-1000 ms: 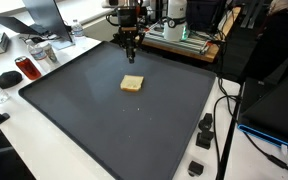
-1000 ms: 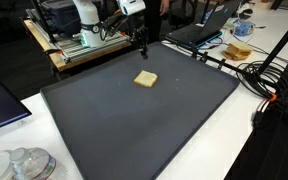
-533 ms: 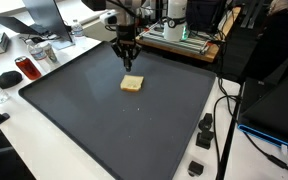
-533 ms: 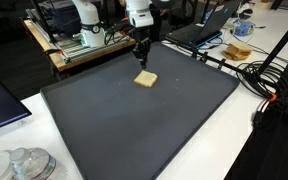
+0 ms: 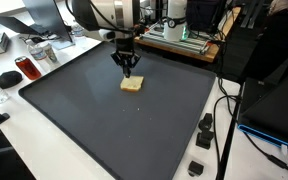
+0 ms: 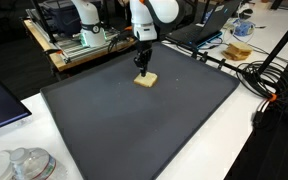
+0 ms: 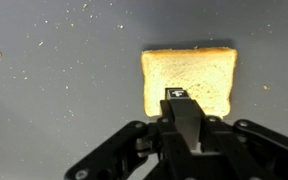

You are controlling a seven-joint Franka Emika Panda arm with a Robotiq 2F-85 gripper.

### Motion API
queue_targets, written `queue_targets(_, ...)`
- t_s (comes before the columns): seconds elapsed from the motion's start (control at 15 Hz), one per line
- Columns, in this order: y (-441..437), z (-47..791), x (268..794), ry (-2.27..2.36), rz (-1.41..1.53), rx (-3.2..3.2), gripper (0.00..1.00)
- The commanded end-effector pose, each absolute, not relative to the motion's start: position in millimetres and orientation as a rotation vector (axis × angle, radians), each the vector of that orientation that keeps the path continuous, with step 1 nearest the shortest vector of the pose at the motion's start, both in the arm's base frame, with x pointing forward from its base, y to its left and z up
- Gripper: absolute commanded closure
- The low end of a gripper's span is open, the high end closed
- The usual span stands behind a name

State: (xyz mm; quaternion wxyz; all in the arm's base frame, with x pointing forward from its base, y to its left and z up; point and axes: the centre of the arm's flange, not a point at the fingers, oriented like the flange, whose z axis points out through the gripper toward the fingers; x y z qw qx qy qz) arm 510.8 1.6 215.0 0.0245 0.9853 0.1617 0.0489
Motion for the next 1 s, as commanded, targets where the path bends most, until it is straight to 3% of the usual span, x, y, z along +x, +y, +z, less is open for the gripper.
queue_targets(0.0, 1.1, 207.9, 525.5, 0.525, 0.146, 3.064, 0.94)
queue_targets(0.93, 1.5, 142.3, 527.0, 0.516, 0.055, 3.056, 0.94)
